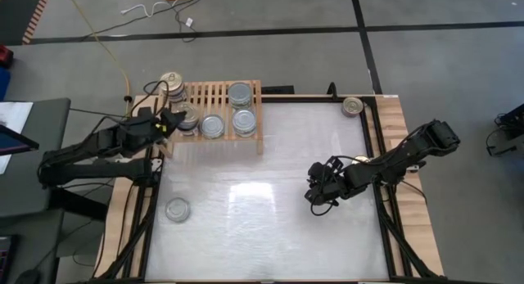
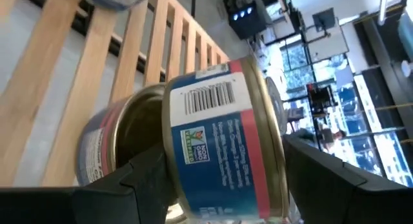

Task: Stack canned seafood by type on shelf
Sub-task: Stack the blue tuna can on top of the bottom blue tuna can on the shelf

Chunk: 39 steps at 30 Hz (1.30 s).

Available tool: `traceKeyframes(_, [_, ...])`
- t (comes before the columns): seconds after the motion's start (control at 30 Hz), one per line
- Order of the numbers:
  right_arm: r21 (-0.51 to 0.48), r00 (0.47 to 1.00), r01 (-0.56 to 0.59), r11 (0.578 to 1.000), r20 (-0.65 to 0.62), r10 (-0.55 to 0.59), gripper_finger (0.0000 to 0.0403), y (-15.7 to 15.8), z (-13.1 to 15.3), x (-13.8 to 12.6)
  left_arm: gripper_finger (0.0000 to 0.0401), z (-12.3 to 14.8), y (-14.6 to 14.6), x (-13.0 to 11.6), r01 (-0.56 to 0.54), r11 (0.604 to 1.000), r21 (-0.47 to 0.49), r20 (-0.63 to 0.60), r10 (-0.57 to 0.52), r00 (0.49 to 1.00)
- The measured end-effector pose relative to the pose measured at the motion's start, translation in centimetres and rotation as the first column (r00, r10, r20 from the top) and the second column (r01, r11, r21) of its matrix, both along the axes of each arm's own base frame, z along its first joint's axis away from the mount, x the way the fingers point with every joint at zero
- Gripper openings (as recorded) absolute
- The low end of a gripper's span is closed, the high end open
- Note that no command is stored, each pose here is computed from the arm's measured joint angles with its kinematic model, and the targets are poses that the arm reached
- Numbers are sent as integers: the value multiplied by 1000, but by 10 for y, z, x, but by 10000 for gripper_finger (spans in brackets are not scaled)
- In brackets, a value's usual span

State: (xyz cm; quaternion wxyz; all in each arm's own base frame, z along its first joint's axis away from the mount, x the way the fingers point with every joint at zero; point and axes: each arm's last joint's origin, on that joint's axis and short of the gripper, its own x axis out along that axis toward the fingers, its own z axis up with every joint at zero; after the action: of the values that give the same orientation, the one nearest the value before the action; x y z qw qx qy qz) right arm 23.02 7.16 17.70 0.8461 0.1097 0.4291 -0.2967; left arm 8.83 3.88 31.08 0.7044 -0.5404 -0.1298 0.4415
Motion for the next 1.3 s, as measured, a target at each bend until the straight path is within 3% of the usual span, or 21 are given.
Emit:
traceKeyframes(0.2, [0, 1000, -5, 1000, 0, 5, 172, 1, 0, 0, 259, -3, -1, -4, -1, 999, -36, 4, 1, 1000])
traceKeyframes(0.33, [0, 1000, -7, 1000, -1, 7, 172, 2, 0, -1, 259, -5, -3, -2, 56, 994, -95, 26, -53, 998])
traceKeyframes(0.47, [0, 1000, -7, 1000, -1, 7, 172, 2, 0, -1, 259, -4, -2, -6, -3, 998, -69, 26, 5, 1000])
traceKeyframes(0.7, [1, 1000, -14, 1000, 0, 14, 172, 3, 0, -1, 259, -4, -3, -5, 56, 994, -98, 39, -52, 998])
traceKeyframes(0.83, [0, 1000, -12, 1000, -1, 12, 172, 3, 0, -1, 259, 2, -3, -9, -10, 997, -73, 48, 14, 999])
traceKeyframes(1.0, [0, 1000, -12, 1000, -1, 12, 172, 3, 0, -1, 259, 7, -4, -9, 51, 995, -80, 43, -48, 998])
traceKeyframes(1.1, [0, 1000, -11, 1000, -1, 11, 172, 3, 0, -1, 259, 4, -6, -8, 107, 984, -142, 49, -101, 994])
traceKeyframes(1.3, [1, 1000, -13, 1000, -1, 13, 172, 3, 0, -1, 259, 0, -5, -11, 49, 985, -167, 22, -46, 999])
